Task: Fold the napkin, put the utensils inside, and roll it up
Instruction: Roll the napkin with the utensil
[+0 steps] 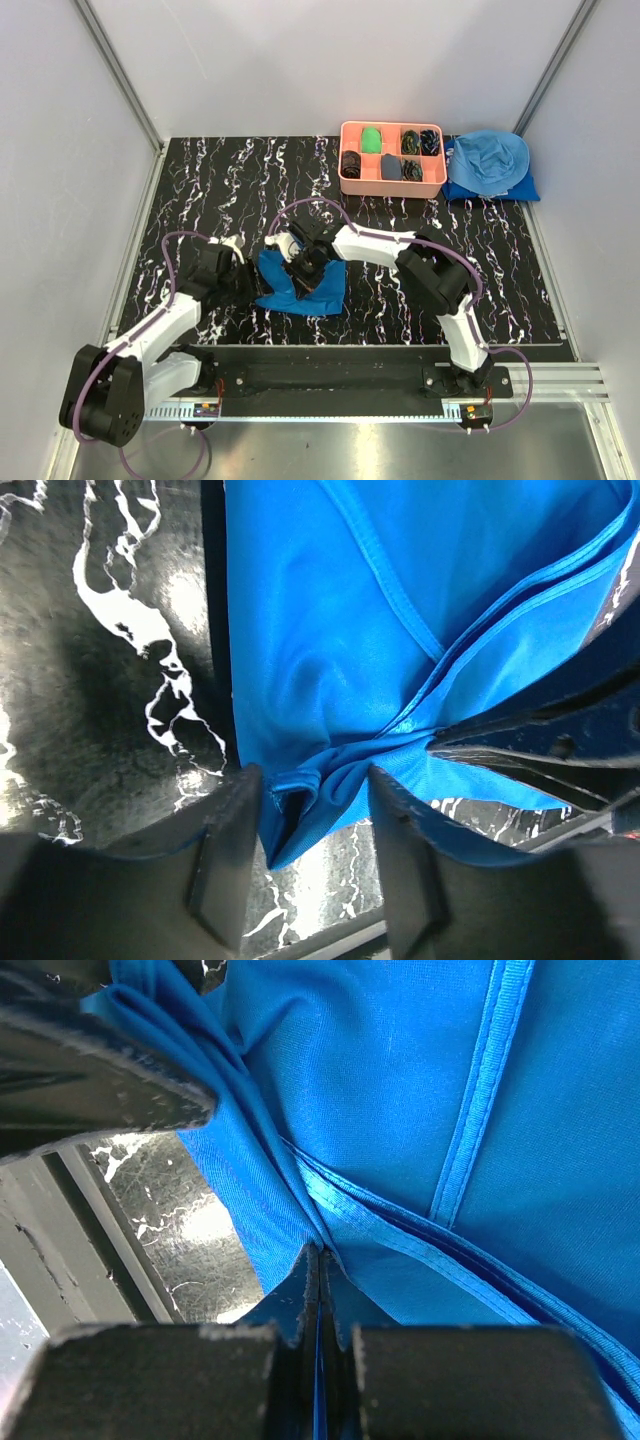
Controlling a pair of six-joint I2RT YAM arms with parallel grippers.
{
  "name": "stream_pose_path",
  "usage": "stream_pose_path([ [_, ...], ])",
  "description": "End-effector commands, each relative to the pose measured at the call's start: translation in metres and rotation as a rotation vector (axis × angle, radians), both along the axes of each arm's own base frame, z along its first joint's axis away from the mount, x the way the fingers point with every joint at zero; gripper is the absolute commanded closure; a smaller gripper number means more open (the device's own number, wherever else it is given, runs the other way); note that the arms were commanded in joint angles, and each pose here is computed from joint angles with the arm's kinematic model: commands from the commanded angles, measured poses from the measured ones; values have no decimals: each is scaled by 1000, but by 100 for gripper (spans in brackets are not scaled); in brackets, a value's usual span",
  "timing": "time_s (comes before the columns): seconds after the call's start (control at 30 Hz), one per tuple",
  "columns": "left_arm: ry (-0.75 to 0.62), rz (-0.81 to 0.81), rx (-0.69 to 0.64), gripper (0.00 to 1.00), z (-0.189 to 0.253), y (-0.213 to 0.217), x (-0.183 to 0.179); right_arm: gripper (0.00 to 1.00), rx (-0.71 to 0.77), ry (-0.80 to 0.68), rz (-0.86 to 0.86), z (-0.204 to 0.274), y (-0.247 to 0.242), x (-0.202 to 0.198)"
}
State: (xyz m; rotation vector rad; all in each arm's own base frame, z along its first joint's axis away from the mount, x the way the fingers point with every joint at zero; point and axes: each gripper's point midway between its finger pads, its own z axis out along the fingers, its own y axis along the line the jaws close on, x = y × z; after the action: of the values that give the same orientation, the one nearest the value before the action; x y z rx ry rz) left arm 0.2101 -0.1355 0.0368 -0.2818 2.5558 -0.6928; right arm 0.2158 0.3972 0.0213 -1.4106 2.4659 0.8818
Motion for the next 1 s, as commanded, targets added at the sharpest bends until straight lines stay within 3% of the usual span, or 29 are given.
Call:
stream_pose_path([
  [0.0, -59, 56, 37, 45, 9, 11, 9, 100, -33, -9, 7, -21, -4, 6],
  [0.2, -21, 69, 42, 41, -1, 12, 3, 100, -32, 5, 8, -23, -4, 4],
  [0.47, -18, 61, 15, 44, -10, 7, 4, 100, -32, 24, 7, -25, -4, 1],
  [0.6, -7, 47, -2, 58, -17, 3, 3, 100, -20, 38, 5, -23, -3, 1],
  [0.77, 5, 42, 19, 91, -20, 4, 7, 98, 20, 19, -16, 1, 1, 5],
  [0.87, 25, 39, 42, 100, -21, 6, 8, 87, 64, -23, -31, 29, 4, 10],
  [0.9, 32, 30, 49, 100, -21, 7, 7, 76, 68, -44, -38, 35, 4, 12],
  [0.97, 51, 17, 56, 100, -20, 6, 8, 67, 94, -99, -44, 57, 2, 14],
])
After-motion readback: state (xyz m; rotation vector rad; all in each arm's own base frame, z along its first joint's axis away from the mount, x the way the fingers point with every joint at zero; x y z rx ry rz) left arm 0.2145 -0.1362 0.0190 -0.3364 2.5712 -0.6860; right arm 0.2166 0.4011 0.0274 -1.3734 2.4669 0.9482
